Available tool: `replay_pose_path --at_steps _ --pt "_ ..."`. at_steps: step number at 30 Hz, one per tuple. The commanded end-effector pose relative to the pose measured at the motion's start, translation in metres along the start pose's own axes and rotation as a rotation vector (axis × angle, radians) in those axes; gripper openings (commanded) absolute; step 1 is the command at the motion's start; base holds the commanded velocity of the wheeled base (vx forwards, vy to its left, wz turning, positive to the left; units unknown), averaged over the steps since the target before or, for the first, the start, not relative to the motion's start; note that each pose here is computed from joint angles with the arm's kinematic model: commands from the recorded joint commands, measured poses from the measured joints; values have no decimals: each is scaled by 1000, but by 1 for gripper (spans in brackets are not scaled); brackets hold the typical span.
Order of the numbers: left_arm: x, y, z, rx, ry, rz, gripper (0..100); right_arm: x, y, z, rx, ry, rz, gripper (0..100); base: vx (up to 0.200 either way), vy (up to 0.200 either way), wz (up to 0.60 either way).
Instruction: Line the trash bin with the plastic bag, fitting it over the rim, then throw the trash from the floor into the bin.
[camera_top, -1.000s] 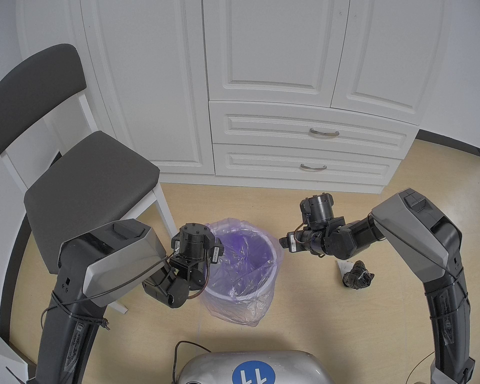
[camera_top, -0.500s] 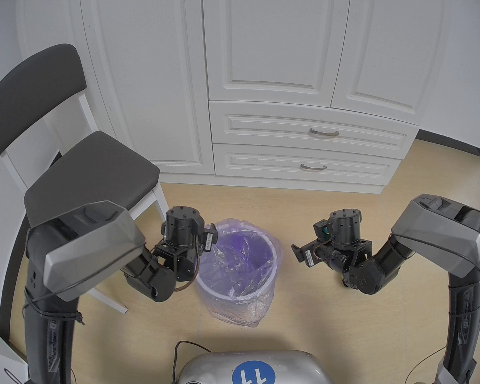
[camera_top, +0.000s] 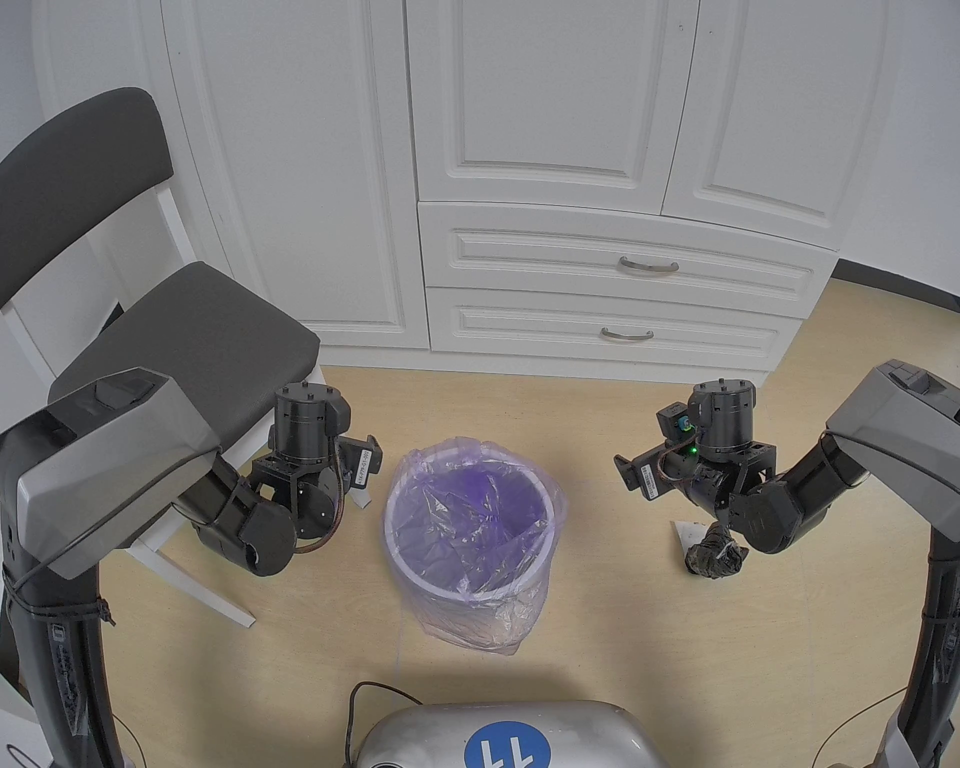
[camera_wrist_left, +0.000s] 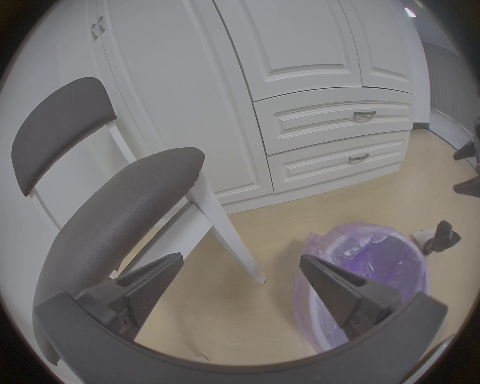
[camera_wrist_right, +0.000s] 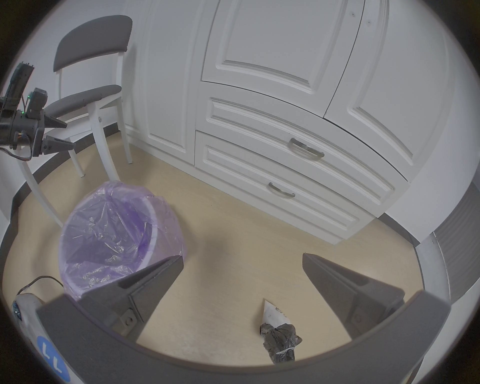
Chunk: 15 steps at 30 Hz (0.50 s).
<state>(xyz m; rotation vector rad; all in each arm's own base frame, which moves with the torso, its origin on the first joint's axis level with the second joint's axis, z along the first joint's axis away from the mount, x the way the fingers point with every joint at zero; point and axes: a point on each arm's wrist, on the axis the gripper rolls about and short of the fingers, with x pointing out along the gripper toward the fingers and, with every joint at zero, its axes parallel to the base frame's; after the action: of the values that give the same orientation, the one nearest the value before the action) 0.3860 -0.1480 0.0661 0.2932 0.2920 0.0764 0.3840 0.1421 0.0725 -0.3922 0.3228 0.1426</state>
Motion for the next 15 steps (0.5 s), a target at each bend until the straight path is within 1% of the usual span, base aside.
replay_pose_path --at_steps 1,3,4,6,8,11,15 --pt "20 2 -13 3 30 21 100 14 -7 -5 25 41 -16 100 0 0 0" --pt "23 0 -17 7 38 18 100 16 -8 -5 34 53 -15 100 0 0 0" --pt "29 -6 -28 19 59 13 100 21 -7 -6 57 79 -10 100 0 0 0" --pt "32 -9 -33 24 68 12 100 23 -7 -5 69 88 -10 100 0 0 0" --pt "40 -15 -48 40 104 9 100 30 -10 -8 87 105 -12 100 0 0 0" --pt "48 -12 -60 61 161 15 100 36 -12 -14 89 121 -10 100 0 0 0" --pt "57 -7 -62 56 178 33 100 42 -8 -22 85 140 -5 100 0 0 0"
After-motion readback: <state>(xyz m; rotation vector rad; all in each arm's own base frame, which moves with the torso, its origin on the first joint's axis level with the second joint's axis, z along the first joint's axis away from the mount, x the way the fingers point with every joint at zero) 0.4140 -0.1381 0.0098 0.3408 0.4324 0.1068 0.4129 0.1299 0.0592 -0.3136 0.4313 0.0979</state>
